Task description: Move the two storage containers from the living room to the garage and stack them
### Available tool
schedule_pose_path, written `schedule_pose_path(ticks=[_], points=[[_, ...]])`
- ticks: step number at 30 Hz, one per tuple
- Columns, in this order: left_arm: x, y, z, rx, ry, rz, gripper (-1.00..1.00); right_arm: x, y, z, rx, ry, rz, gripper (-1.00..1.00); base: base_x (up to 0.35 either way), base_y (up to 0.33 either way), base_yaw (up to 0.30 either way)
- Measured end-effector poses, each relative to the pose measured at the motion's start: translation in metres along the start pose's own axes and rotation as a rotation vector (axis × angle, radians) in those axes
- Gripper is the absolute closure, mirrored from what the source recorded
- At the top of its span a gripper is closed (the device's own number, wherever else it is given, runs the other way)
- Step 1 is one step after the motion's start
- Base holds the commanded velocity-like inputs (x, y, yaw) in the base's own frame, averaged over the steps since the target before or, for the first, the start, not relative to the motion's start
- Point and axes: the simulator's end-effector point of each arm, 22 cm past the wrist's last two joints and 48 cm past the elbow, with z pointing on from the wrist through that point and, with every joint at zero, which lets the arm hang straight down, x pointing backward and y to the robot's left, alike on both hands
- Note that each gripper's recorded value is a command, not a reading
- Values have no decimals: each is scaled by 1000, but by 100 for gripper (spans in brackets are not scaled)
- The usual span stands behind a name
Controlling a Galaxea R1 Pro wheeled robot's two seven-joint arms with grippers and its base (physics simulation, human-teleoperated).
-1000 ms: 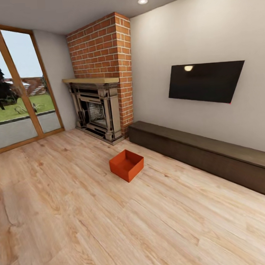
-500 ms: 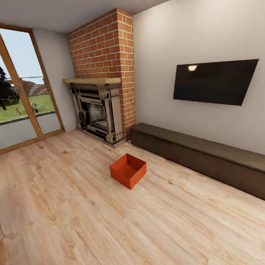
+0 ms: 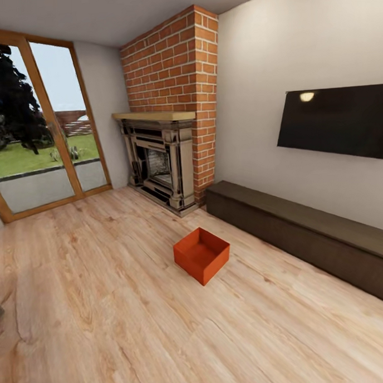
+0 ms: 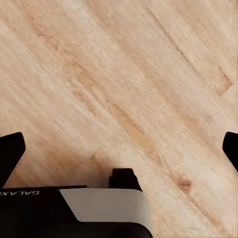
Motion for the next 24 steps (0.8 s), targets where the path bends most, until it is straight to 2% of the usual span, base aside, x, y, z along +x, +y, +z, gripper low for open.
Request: schedule_pose_path(ticks=[6, 17, 24], points=[[0, 0, 0, 0, -1, 0, -100, 0, 0, 0, 0, 0, 0, -100, 279, 0, 14], [0, 0, 0, -1, -1, -1, -100, 0, 0, 0, 0, 1, 0, -100, 27, 0, 0], [0, 0, 0, 0, -1, 0, -100, 0, 0, 0, 0, 0, 0, -100, 263, 0, 0]])
